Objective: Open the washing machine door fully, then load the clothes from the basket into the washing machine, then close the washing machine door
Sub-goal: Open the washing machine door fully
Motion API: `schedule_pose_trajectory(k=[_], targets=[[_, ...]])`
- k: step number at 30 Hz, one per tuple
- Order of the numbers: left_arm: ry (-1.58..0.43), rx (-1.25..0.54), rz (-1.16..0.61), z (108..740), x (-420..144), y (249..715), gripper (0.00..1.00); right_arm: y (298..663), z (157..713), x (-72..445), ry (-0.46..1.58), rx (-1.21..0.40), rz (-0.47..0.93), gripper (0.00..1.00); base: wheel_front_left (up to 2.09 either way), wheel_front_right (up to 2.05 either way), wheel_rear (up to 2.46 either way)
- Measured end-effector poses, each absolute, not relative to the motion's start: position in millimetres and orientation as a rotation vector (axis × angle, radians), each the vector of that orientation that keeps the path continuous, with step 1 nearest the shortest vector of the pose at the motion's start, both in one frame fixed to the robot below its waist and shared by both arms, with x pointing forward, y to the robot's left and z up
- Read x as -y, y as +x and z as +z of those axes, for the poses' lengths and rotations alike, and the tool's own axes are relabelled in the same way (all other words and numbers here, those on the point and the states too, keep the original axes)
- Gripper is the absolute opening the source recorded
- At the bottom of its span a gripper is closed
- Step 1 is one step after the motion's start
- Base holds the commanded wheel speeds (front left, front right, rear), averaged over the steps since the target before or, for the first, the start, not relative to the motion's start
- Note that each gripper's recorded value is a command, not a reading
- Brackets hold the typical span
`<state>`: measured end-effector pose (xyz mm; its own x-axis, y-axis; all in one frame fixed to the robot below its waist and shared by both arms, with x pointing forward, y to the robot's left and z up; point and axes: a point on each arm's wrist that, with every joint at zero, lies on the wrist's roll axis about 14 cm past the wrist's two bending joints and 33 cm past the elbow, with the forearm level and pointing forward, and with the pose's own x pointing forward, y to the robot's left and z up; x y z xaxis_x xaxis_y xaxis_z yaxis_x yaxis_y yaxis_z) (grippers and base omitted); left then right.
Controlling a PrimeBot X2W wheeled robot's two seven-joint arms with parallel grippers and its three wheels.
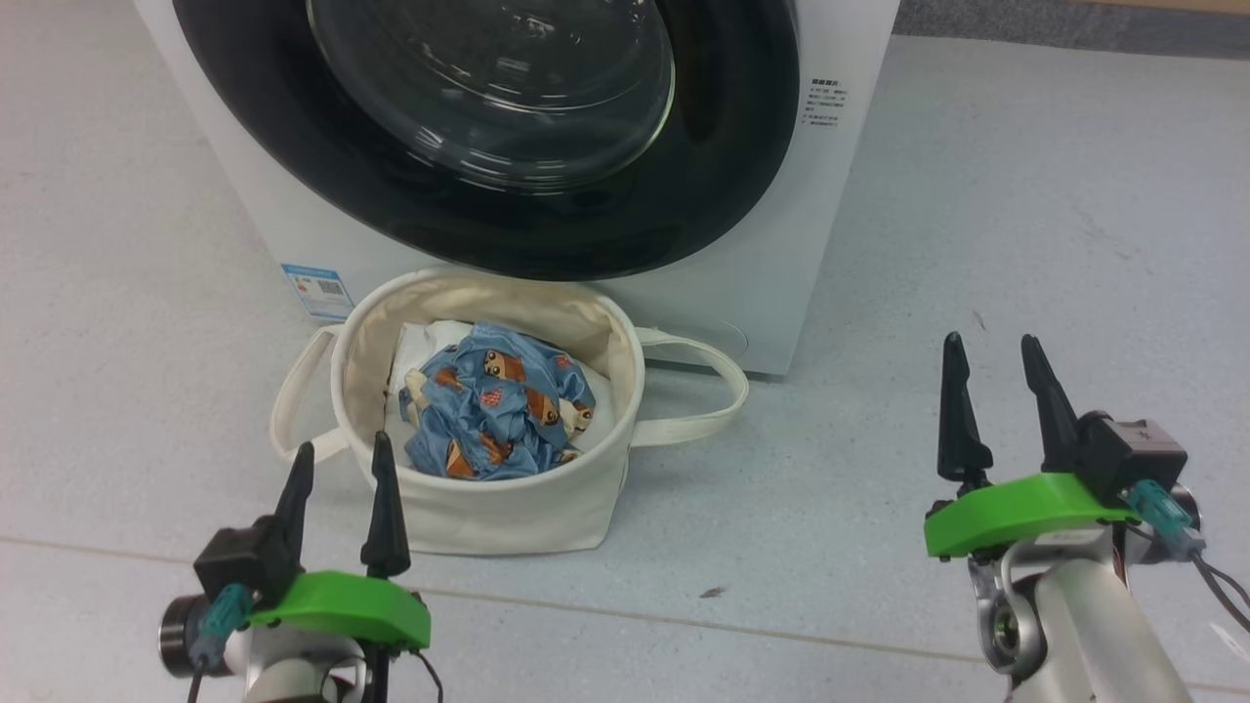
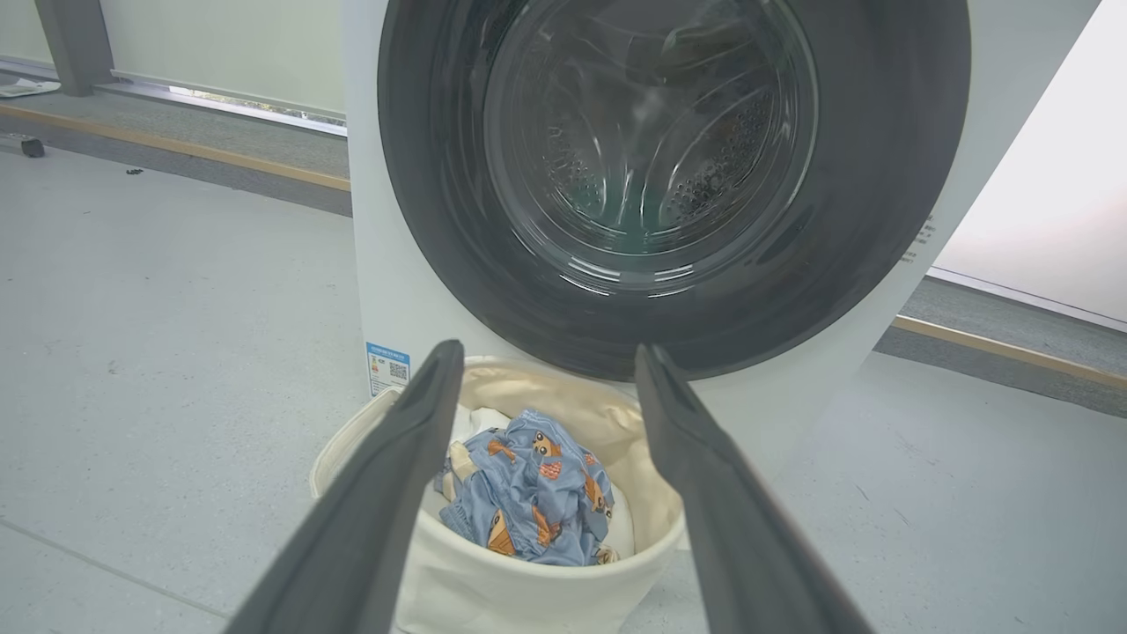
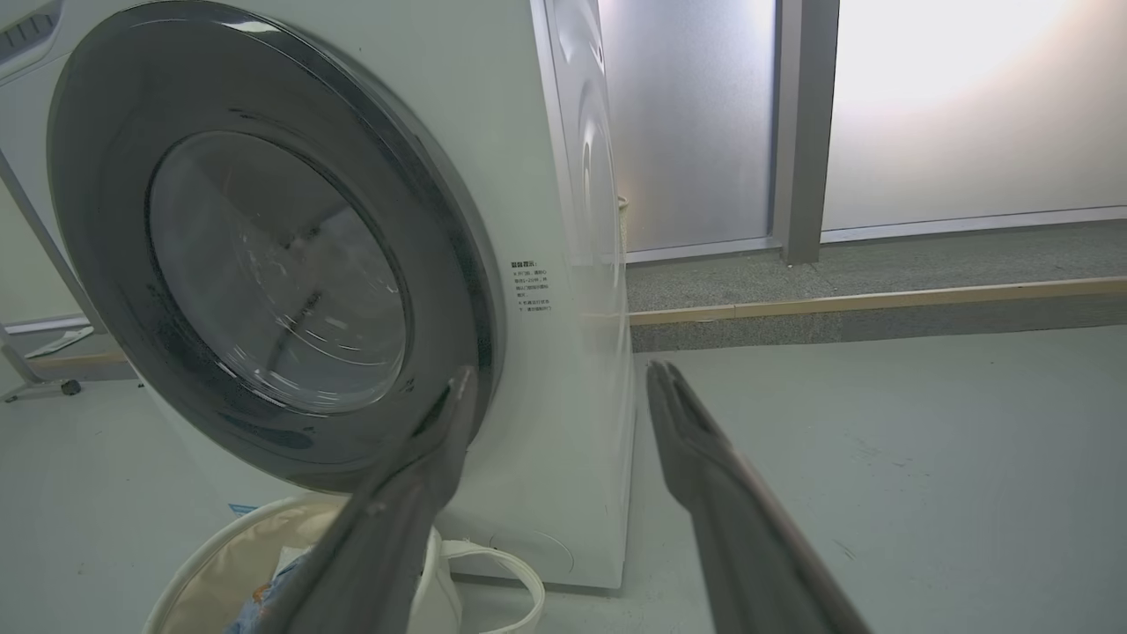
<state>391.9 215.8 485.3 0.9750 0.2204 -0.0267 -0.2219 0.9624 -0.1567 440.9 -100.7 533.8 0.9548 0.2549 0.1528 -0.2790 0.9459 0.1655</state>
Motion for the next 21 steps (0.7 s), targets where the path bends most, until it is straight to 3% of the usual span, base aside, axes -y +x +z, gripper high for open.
schedule_pose_trajectory(k=[19,20,21], targets=[[-0.160,-0.040,0.205,474,-210,397,1.00,450,516,105,0.233,0.080,0.250,1.00,0.00,0.00,0.00],[-0.163,-0.043,0.205,473,-210,397,1.00,452,515,104,0.247,0.078,0.249,0.21,0.00,0.00,0.00],[-0.164,-0.045,0.205,472,-210,399,1.00,455,516,104,0.266,0.079,0.246,0.02,0.00,0.00,0.00]])
